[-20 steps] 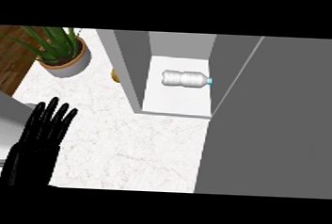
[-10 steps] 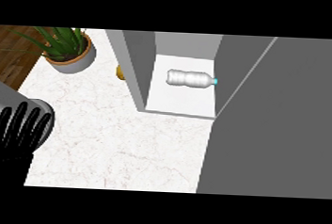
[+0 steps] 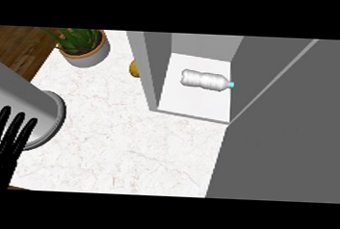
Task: Pick up the bottled water, place it into the cabinet and close the cabinet
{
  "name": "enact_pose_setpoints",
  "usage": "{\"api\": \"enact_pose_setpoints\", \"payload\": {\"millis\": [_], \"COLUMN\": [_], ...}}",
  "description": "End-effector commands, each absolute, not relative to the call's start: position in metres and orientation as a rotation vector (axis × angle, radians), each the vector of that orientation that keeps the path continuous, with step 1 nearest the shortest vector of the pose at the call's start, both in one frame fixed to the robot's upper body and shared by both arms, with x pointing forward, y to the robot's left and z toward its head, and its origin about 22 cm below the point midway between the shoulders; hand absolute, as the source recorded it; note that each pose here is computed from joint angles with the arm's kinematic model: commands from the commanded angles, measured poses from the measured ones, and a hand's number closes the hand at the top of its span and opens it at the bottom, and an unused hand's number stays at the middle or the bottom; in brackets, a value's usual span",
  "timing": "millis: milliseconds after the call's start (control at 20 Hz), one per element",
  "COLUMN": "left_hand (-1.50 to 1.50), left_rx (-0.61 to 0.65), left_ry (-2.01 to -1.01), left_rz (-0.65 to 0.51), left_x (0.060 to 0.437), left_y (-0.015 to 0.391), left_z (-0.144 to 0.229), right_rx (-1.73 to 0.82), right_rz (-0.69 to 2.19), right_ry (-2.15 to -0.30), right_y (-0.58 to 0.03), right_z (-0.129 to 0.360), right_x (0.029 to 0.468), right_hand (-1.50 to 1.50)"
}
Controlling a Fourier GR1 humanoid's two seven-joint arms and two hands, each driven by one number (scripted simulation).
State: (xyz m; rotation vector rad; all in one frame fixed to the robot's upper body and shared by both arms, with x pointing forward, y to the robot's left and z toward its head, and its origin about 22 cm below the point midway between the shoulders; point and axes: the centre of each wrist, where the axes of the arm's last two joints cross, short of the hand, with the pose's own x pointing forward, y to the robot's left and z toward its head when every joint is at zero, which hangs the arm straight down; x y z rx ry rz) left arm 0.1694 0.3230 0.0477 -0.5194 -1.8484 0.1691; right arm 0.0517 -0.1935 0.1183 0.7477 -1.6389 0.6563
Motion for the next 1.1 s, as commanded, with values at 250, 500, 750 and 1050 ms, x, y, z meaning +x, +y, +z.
{"api": "enact_pose_setpoints", "payload": {"millis": [250, 500, 750, 1050], "left_hand": [-1.50, -1.50, -1.50, -1.50], "left_rx": [-0.557, -0.560, -0.580, -0.566], "left_ry": [-1.852, -1.844, -1.838, -1.845], "left_rz": [0.097, 0.079, 0.055, 0.068], "left_x": [0.173, 0.175, 0.177, 0.179], "left_y": [0.338, 0.345, 0.344, 0.350], "left_z": [0.061, 0.063, 0.064, 0.063], "right_rx": [0.919, 0.869, 0.834, 0.823], "right_rz": [0.831, 0.981, 1.122, 1.132], "right_ry": [-1.597, -1.604, -1.635, -1.643], "right_y": [-0.168, -0.174, -0.180, -0.179], "right_z": [0.130, 0.136, 0.143, 0.145], "right_x": [0.057, 0.065, 0.076, 0.082], "right_hand": [1.50, 1.50, 1.50, 1.50]}}
